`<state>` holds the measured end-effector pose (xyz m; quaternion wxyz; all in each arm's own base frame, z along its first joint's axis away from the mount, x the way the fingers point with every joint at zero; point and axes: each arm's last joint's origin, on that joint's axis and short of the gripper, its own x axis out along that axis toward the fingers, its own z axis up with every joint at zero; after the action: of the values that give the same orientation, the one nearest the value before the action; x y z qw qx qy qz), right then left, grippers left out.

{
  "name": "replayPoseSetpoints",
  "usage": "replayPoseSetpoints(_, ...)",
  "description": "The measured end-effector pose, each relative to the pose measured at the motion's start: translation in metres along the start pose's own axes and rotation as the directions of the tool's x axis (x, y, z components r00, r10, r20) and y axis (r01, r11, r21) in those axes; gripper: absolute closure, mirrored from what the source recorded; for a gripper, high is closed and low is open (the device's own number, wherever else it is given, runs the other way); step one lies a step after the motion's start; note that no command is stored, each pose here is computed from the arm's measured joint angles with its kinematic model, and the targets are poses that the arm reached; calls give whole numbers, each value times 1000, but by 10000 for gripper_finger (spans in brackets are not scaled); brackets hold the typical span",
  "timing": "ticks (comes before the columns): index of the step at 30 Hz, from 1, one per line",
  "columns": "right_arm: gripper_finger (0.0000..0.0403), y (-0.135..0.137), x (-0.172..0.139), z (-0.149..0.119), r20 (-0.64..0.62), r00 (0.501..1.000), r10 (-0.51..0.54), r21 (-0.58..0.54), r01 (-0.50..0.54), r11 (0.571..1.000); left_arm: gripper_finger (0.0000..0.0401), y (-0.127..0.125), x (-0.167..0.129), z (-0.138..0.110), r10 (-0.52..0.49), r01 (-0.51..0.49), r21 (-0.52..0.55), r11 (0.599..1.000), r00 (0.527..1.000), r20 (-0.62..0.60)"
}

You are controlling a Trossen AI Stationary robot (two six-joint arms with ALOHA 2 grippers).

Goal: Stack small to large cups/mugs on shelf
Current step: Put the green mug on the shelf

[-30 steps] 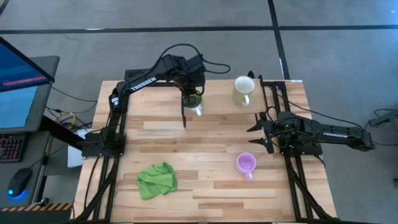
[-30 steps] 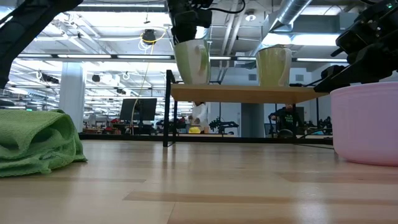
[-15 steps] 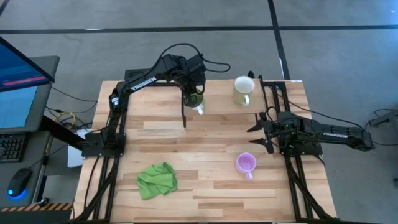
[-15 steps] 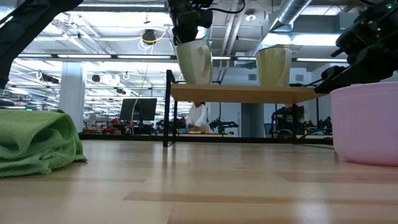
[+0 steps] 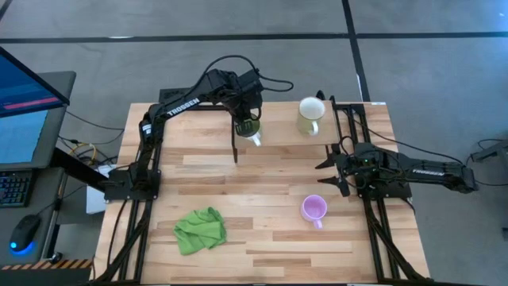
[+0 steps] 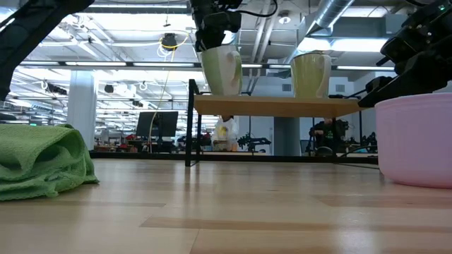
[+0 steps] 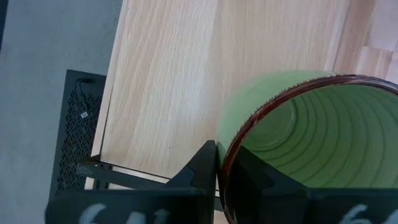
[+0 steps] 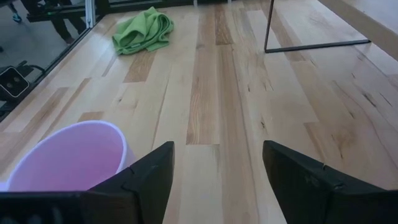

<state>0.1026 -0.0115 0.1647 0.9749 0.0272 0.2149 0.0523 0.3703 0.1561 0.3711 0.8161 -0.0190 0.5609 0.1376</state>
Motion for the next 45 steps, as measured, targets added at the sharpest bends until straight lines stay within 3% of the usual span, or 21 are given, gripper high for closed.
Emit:
replayPoseSetpoints(35, 135, 0, 0, 0, -3, 1000, 0, 1, 0, 1000, 383, -1, -1, -6, -4, 4, -3, 1000, 998, -60)
replayPoseSetpoints(45, 135, 0, 0, 0, -2, 1000, 0, 1, 0, 1000, 361, -1, -1, -6, 6, -7, -8, 1000, 998, -59)
